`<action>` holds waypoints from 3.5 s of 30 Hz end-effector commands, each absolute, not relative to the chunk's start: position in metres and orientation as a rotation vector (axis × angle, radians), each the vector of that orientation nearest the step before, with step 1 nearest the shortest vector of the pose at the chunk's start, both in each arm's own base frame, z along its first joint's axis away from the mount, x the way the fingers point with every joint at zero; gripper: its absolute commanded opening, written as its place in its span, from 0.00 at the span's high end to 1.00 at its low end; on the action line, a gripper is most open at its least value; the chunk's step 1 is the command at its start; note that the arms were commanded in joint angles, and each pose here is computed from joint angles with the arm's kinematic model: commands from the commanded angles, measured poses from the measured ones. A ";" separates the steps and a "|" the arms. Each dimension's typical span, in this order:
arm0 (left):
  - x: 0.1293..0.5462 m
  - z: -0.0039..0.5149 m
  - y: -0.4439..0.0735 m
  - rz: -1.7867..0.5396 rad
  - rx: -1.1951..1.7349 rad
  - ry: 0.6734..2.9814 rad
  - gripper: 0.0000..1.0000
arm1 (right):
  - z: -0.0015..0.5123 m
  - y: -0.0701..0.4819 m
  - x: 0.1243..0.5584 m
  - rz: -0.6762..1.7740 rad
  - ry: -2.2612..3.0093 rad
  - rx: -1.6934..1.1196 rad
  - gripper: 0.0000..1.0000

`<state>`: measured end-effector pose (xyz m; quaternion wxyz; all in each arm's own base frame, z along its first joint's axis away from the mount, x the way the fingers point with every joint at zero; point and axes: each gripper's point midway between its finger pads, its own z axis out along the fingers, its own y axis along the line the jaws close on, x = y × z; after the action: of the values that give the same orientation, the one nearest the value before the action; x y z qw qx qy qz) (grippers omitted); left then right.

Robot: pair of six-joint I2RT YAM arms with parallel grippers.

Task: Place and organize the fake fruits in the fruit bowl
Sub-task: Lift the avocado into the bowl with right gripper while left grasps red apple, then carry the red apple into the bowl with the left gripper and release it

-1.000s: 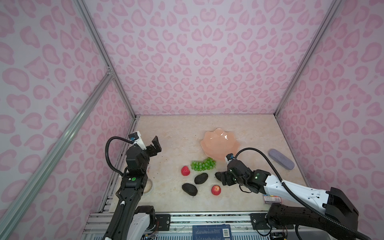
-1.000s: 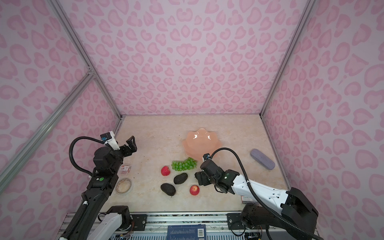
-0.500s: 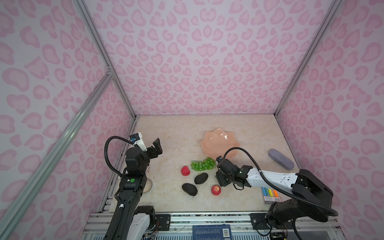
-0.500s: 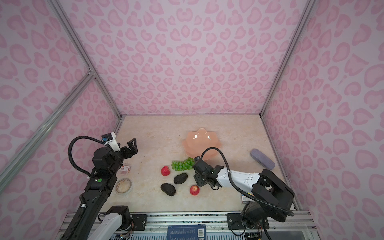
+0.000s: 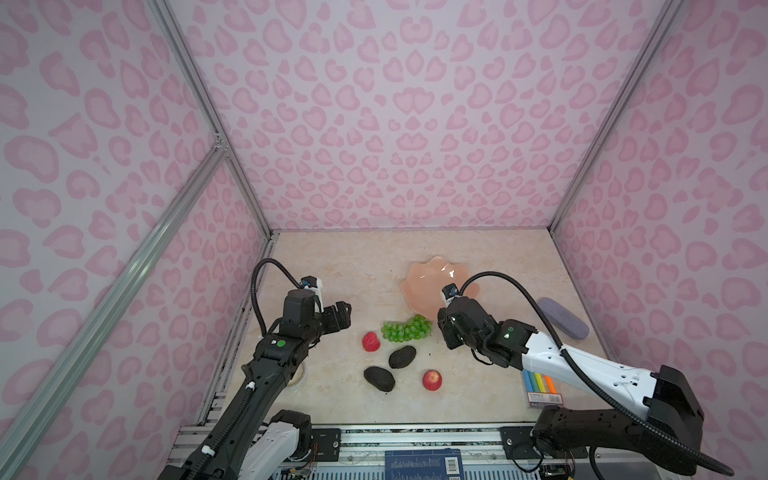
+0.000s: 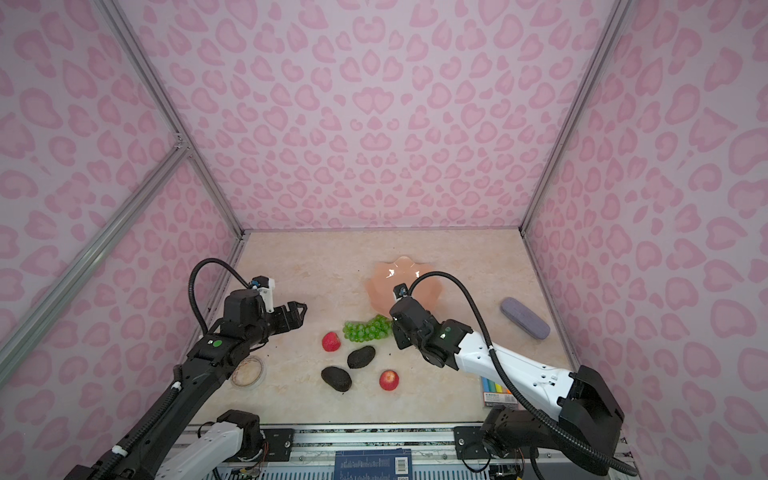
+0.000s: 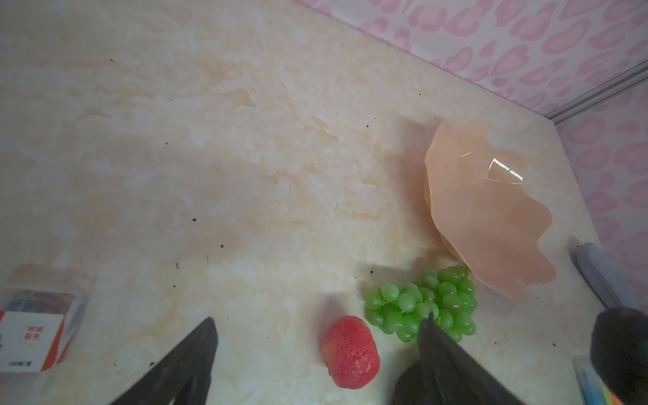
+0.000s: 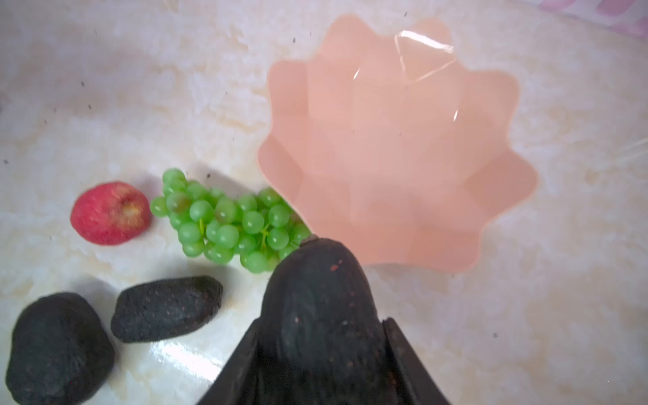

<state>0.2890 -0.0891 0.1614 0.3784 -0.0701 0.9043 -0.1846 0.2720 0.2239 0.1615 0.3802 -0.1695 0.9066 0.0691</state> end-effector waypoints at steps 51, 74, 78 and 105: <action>0.267 0.051 -0.158 -0.470 -0.031 2.630 0.19 | 0.178 0.169 0.400 0.184 2.296 0.035 0.22; 0.345 0.156 -0.264 -0.639 0.248 2.424 0.54 | 0.177 0.110 0.327 0.168 2.291 0.137 0.22; 0.370 0.143 -0.304 -0.653 0.308 2.445 0.54 | 0.173 0.099 0.304 0.187 2.282 0.180 0.21; 0.396 0.152 -0.365 -0.712 0.385 2.428 0.29 | 0.179 0.083 0.281 0.194 2.240 0.215 0.17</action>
<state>0.3892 -0.3588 0.0982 0.2356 0.1346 0.9321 -0.2399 0.2811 0.0807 0.1776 0.4277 0.0882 0.8968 0.0714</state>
